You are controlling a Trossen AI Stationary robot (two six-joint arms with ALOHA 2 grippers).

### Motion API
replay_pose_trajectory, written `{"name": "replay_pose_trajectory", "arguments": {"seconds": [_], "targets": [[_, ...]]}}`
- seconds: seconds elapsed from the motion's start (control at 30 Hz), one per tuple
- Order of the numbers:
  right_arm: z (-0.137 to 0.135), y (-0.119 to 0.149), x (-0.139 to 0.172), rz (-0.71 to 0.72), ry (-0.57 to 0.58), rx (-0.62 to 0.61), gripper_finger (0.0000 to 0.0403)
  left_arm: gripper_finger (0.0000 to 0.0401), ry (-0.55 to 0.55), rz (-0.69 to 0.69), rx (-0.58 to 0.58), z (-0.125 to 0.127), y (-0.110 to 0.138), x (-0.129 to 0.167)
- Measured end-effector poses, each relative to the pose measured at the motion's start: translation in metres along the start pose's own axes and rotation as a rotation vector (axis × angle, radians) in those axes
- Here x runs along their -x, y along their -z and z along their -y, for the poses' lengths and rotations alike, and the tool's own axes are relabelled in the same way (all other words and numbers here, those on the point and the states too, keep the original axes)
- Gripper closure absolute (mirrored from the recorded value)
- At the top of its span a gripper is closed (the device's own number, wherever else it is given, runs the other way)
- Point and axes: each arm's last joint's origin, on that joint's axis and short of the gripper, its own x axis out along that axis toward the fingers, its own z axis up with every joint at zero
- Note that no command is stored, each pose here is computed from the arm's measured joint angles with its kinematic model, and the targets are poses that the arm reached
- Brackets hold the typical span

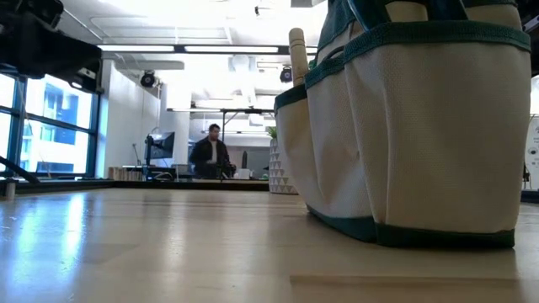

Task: Pick & Place Garden tools in Gardening bag
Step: Return to Home Position

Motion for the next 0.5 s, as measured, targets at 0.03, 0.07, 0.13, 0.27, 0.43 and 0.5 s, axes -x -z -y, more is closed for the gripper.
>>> {"name": "replay_pose_trajectory", "arguments": {"seconds": [0.03,0.07,0.13,0.27,0.43,0.5], "targets": [[0.0000,0.0000,0.0000,0.000,0.000,0.000,0.0400,0.0401,-0.007,-0.003,0.002,-0.0002,0.0003,0.0000],[0.0000,0.0000,0.0000,0.000,0.000,0.000,0.0400,0.0401,-0.018,-0.007,0.001,-0.0005,0.0007,0.0000],[0.0000,0.0000,0.0000,0.000,0.000,0.000,0.0400,0.0401,-0.034,-0.009,0.003,-0.0010,0.0011,0.0000],[0.0000,-0.0001,0.0000,0.001,0.000,0.000,0.0400,0.0401,-0.039,-0.010,-0.003,-0.0011,0.0027,-0.0005],[0.0000,-0.0001,0.0000,0.001,0.000,0.000,0.0400,0.0401,-0.002,-0.013,-0.027,0.0000,0.0031,-0.0005],[0.0000,-0.0001,0.0000,0.001,0.000,0.000,0.0400,0.0401,0.031,-0.013,-0.030,0.0010,0.0031,-0.0005]]}}
